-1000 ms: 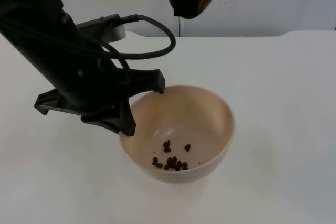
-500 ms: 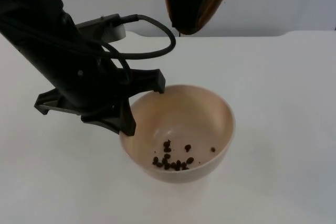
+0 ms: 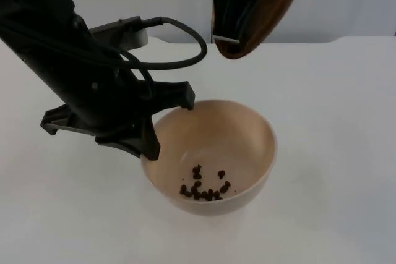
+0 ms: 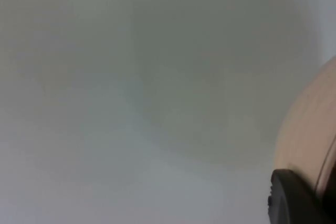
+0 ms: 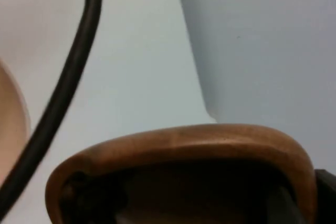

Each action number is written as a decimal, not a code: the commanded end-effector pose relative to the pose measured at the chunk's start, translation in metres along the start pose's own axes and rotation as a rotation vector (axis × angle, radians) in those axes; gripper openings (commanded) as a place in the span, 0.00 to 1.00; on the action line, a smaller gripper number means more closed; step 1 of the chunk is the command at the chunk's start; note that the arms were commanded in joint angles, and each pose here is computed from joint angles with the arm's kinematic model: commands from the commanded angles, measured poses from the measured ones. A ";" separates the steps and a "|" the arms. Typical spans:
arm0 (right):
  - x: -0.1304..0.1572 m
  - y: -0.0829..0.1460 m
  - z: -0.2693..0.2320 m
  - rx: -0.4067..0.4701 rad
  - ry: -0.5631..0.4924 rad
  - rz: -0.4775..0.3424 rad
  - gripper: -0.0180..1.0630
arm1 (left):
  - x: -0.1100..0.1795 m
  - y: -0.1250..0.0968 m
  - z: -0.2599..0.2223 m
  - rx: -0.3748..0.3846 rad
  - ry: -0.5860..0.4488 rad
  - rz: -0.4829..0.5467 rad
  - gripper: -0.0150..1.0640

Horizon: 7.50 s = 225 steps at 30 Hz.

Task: Pick up the bowl with the left hand and pour the coffee beans from the cup into the bowl with the right hand.

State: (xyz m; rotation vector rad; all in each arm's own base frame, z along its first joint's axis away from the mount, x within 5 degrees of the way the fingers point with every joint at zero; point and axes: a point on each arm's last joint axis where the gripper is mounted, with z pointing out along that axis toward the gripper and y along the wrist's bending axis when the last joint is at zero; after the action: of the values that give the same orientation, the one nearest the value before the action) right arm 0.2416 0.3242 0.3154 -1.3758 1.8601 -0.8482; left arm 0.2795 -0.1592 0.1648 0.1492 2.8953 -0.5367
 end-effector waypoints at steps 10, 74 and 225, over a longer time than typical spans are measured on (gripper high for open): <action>0.035 -0.046 -0.007 -0.210 0.006 0.251 0.02 | 0.000 -0.001 -0.003 0.011 -0.009 -0.009 0.01; 0.135 0.026 0.112 -0.689 0.113 0.836 0.02 | 0.059 0.051 0.029 -0.187 0.003 -0.033 0.01; 0.349 0.044 -0.139 -0.345 -0.557 1.070 0.77 | 0.246 0.036 -0.252 0.083 -0.899 0.576 0.72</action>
State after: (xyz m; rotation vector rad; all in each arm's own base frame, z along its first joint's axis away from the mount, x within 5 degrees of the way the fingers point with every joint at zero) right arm 0.0286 0.0140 0.3152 -0.4906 1.9118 0.3729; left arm 0.0035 -0.0197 0.3336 0.5567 1.8390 -0.4592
